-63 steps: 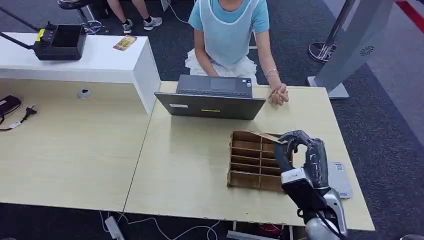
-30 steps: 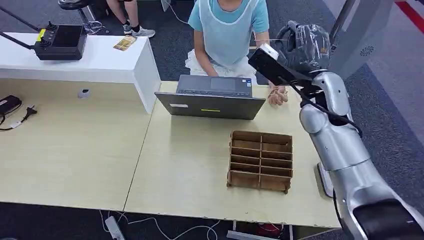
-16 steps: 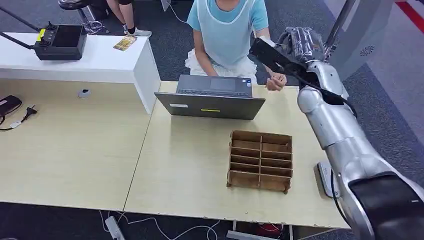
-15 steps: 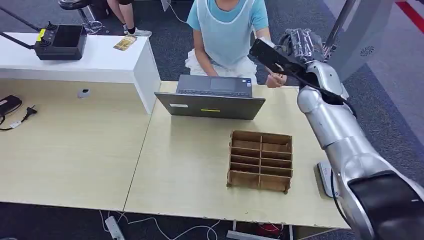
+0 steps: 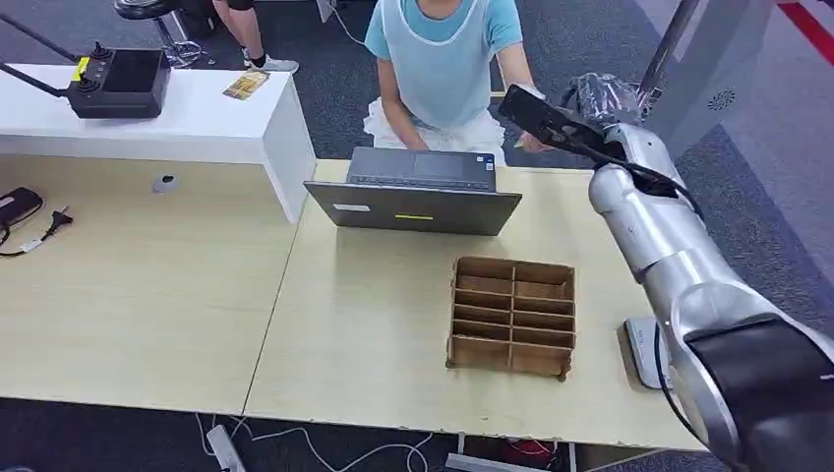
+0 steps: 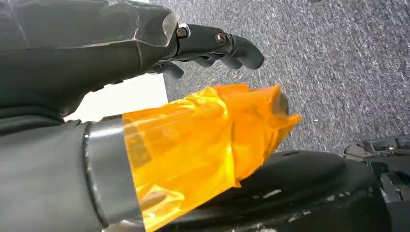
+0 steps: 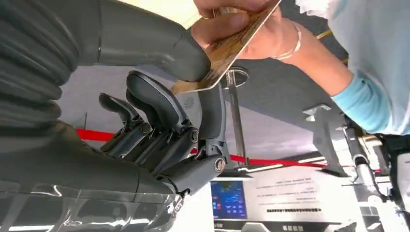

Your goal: Pass the card to the sensor for recognition and then transmit it.

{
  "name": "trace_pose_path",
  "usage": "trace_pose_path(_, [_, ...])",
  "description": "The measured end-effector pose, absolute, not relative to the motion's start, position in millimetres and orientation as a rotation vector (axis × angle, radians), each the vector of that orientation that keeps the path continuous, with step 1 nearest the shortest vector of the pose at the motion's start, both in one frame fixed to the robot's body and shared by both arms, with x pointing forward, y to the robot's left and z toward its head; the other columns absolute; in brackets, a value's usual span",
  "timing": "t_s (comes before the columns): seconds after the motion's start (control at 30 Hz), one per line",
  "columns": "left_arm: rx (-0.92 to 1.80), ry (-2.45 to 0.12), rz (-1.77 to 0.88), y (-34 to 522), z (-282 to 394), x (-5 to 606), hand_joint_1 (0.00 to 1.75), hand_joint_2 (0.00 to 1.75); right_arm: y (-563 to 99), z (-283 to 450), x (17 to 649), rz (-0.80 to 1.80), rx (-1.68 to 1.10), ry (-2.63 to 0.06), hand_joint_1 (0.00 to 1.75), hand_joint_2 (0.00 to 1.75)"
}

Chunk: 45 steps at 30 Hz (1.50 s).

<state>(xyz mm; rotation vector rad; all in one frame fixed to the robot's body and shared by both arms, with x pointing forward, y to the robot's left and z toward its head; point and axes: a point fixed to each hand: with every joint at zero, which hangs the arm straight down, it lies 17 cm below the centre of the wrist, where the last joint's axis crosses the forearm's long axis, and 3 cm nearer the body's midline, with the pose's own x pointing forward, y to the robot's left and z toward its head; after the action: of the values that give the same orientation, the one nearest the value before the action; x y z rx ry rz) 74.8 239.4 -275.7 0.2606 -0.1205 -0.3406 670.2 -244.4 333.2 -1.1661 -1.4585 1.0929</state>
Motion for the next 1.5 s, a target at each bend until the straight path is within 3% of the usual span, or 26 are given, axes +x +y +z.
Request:
trace_pose_path(0.23, [0.260,-0.119,-0.339,239.4,-275.7,74.6,0.00,0.00,-251.1,326.1,672.0,1.104,-1.178,-1.426,1.71,1.75])
trace_pose_path(0.27, [0.261,-0.119,-0.339,239.5,-275.7,74.5,0.00,0.00,-251.6,325.3,672.1,1.107,-1.180,-1.422,1.50,1.75])
trace_pose_path(0.3, [0.261,-0.118,-0.338,239.5,-275.8,74.4,0.00,0.00,-252.1,324.3,672.2,1.108,-1.180,-1.419,0.00,1.75])
trace_pose_path(0.7, [0.261,-0.112,-0.340,240.6,-276.0,73.3,0.00,0.00,-258.2,327.4,672.5,1.055,-1.167,-1.463,0.00,1.75])
trace_pose_path(0.93, [0.259,-0.111,-0.333,240.5,-276.1,72.4,0.00,0.00,-262.5,359.1,661.1,0.852,-1.060,-1.700,0.00,1.75])
trace_pose_path(1.27, [0.262,-0.102,-0.285,240.7,-276.2,70.1,0.00,0.00,-282.8,362.9,606.2,0.428,-0.470,-1.966,0.00,1.75])
trace_pose_path(1.5, [0.270,-0.096,-0.299,241.6,-276.1,68.8,0.00,0.00,-296.5,363.4,532.1,0.150,0.106,-2.126,0.00,1.75])
